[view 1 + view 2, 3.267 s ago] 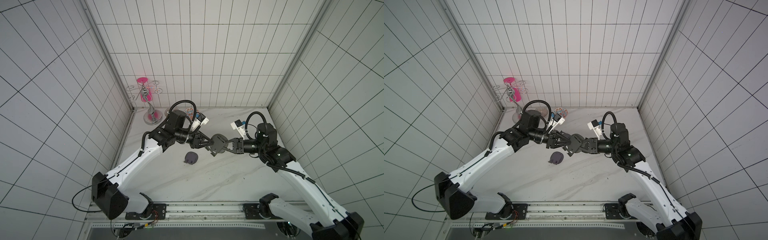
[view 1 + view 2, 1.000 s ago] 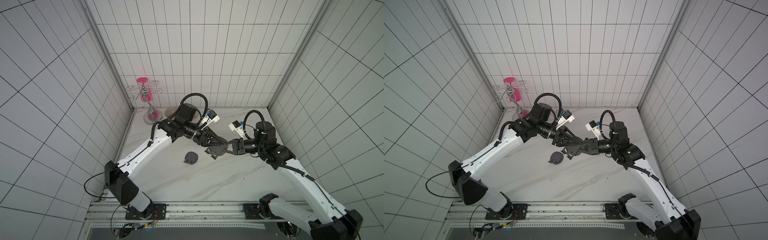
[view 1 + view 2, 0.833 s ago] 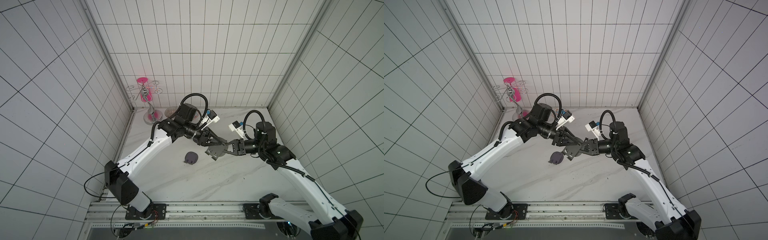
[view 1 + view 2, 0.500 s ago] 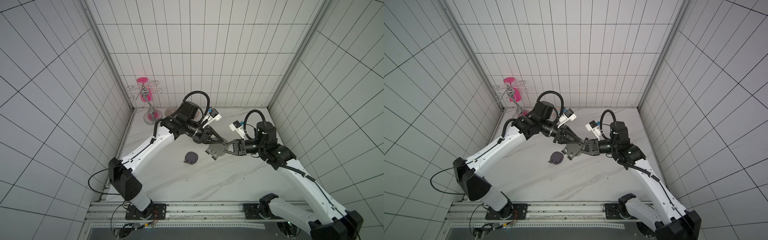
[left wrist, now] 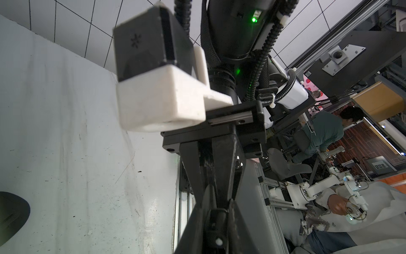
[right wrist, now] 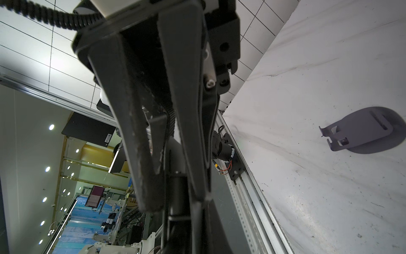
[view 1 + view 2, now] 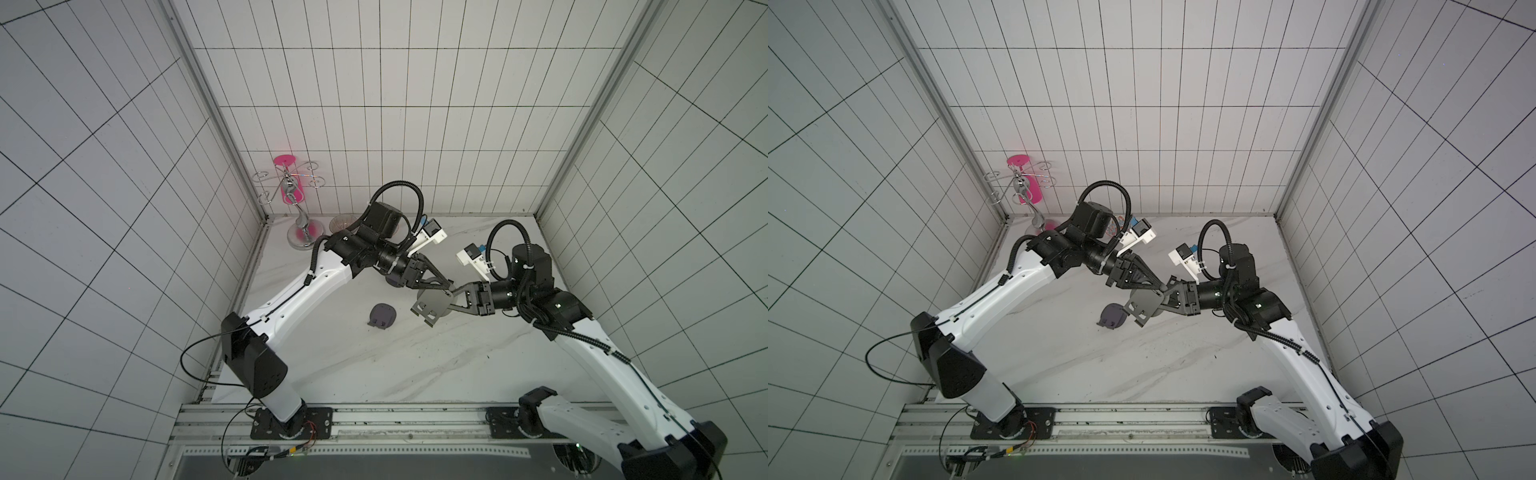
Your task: Open the phone stand
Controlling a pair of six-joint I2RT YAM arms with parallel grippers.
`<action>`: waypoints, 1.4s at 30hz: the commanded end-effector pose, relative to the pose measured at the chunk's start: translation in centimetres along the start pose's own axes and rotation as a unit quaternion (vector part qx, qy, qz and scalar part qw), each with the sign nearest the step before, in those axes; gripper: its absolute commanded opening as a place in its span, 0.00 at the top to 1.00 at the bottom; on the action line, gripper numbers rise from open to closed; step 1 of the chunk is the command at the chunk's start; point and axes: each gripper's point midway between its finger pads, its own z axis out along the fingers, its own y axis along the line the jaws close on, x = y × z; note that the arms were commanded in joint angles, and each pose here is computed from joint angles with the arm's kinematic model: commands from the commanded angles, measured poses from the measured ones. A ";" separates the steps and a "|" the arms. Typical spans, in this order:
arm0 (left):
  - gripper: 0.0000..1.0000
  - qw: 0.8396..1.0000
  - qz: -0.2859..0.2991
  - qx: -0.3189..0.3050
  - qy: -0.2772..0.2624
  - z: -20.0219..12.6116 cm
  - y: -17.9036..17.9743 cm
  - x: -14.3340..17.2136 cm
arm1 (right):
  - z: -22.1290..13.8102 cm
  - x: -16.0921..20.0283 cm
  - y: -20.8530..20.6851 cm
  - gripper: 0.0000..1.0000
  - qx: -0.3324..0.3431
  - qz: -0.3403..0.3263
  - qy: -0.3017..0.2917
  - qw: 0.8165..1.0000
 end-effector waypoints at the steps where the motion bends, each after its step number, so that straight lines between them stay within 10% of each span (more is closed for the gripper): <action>1: 0.97 0.998 0.039 -0.033 0.024 1.3 1.1 1.6 | -0.5 -1.9 2.1 1.00 -0.009 0.004 -0.020 1.000; 10: 0.66 0.998 0.045 -0.047 0.027 0.9 0.8 2.5 | -0.8 -2.4 1.9 1.00 -0.009 0.030 -0.008 0.999; 20: 1.00 0.998 0.042 -0.030 0.030 1.2 0.9 3.1 | -0.5 -2.9 1.0 1.00 0.000 0.045 0.009 0.999; 42: 1.00 0.995 0.078 0.000 -0.056 -1.3 -1.9 -0.6 | 0.8 -4.3 -5.4 1.00 0.028 0.134 0.019 0.990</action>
